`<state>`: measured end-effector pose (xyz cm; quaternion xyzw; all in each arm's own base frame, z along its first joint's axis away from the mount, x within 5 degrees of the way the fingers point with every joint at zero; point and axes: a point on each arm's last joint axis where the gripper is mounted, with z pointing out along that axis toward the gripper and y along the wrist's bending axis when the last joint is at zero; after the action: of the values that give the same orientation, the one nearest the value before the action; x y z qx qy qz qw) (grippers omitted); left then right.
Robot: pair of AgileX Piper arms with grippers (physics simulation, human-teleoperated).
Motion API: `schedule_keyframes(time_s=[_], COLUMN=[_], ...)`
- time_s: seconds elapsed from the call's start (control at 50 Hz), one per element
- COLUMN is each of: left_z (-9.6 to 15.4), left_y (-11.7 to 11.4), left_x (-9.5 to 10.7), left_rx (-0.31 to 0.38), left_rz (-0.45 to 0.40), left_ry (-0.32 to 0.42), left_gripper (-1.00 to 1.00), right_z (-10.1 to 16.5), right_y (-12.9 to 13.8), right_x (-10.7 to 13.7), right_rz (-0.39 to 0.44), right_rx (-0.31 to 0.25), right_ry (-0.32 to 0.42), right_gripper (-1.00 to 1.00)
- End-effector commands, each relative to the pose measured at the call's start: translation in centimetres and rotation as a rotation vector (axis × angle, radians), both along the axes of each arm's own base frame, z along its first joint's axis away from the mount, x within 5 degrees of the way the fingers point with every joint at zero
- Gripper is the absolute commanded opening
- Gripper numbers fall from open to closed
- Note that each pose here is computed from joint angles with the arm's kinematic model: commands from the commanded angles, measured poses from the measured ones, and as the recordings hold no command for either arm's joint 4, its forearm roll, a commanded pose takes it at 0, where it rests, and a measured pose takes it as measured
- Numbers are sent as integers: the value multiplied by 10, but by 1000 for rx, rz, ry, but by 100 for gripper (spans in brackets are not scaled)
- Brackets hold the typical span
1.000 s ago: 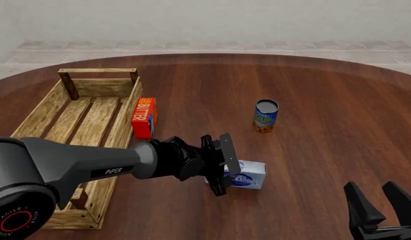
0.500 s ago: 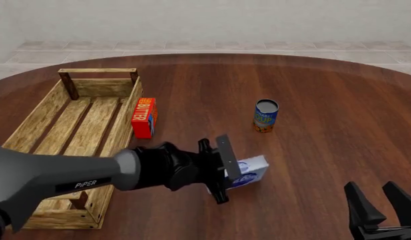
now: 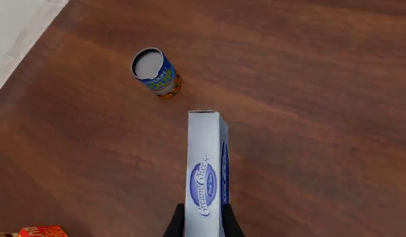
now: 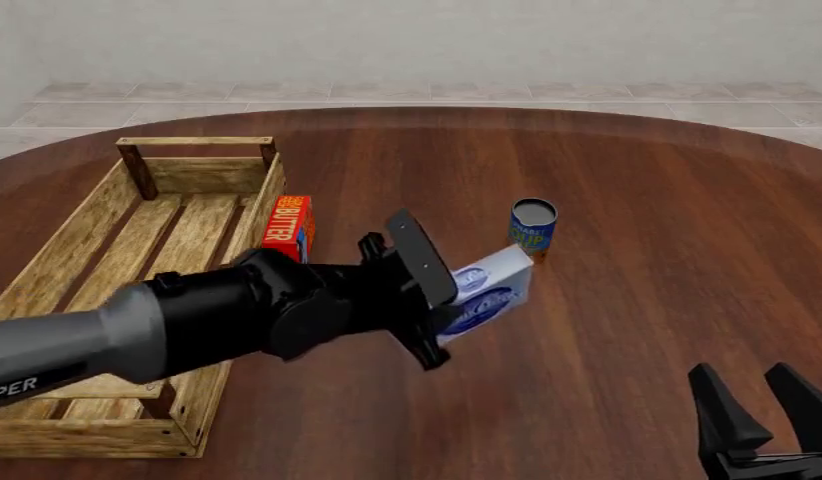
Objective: Pick up the cream cheese and put it in the tray.
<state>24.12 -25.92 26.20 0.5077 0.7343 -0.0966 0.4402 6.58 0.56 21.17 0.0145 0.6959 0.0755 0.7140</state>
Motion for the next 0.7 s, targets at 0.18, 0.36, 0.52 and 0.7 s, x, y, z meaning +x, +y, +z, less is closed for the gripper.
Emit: schedule_keyframes(time_s=[0.18, 0.36, 0.52, 0.7], left_z=[48, 58, 63, 66], left_y=[45, 76, 93, 112], left_x=[-3, 12, 21, 30], left_rx=[-131, -175, -193, -178], left_rz=[128, 256, 328, 389], left_ry=[-44, -50, -46, -56], left_gripper=[-100, -100, -100, -100], right_z=[0, 0, 0, 0], right_y=[0, 0, 0, 1], right_x=[-1, -1, -1, -2], right_rz=[2, 4, 7, 11], right_rx=[3, 3, 4, 2], right_ry=[-4, -3, -5, -9], right_gripper=[100, 100, 100, 100])
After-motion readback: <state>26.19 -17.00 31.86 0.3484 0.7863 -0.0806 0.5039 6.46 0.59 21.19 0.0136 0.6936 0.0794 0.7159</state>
